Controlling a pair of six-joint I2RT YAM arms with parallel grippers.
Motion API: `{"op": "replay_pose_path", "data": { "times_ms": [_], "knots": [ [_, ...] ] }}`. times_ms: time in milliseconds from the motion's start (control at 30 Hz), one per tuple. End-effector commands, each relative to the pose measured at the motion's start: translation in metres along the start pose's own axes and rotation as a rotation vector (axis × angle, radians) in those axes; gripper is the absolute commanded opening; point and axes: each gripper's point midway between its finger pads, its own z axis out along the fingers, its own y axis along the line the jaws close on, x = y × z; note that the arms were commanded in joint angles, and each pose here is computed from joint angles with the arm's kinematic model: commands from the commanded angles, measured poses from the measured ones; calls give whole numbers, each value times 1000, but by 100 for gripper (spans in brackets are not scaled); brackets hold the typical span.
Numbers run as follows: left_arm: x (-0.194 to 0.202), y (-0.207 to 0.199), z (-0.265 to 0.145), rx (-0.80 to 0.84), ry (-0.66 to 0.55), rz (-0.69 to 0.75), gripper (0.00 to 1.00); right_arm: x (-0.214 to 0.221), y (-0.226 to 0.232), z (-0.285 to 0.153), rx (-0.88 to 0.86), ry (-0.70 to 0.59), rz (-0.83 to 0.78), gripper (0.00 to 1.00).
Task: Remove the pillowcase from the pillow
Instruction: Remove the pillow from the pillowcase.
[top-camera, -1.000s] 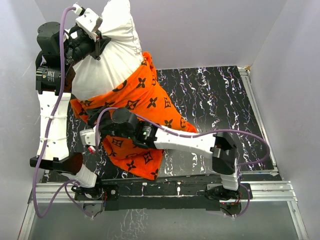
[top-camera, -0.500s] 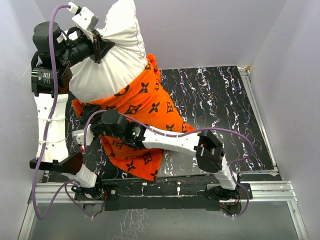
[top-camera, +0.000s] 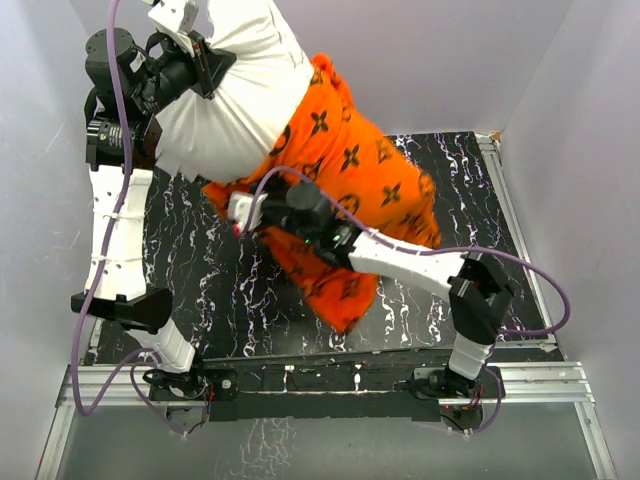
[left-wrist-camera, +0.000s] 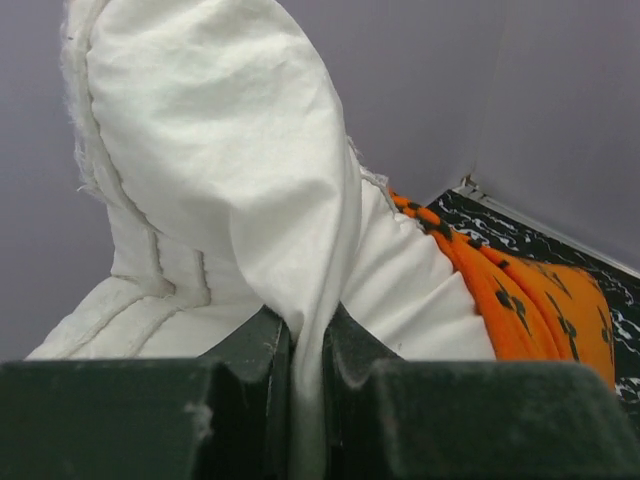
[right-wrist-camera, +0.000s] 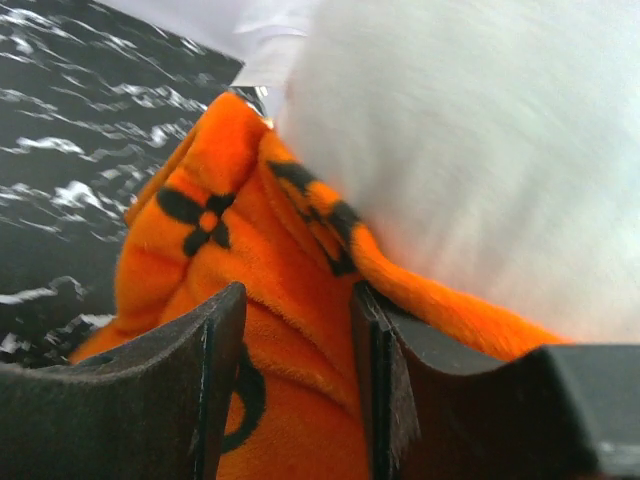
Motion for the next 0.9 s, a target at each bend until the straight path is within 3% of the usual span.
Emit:
{"op": "replay_pose_path", "data": {
  "times_ms": [0,167,467,600,733,867],
  "knots": [
    [-199,-28,-95,-90,-594,314,0,74,-102,-45,326,165,253,49],
    [-179,-41,-92,-16,-531,256,0,78,-105,-66,401,140,473,54],
    [-69,-30,-52,14,-230,0,0,61,-39,-112,515,16,1188,60],
    [-28,-30,-44,15,-127,-106,0,46,-1,-104,488,35,1421,60],
    [-9,-26,-44,-14,-85,-110,0,19,49,-92,438,88,1671,62],
    [-6,-27,-46,-19,-73,-128,0,-31,60,-82,406,-16,1769,64]
  ]
}}
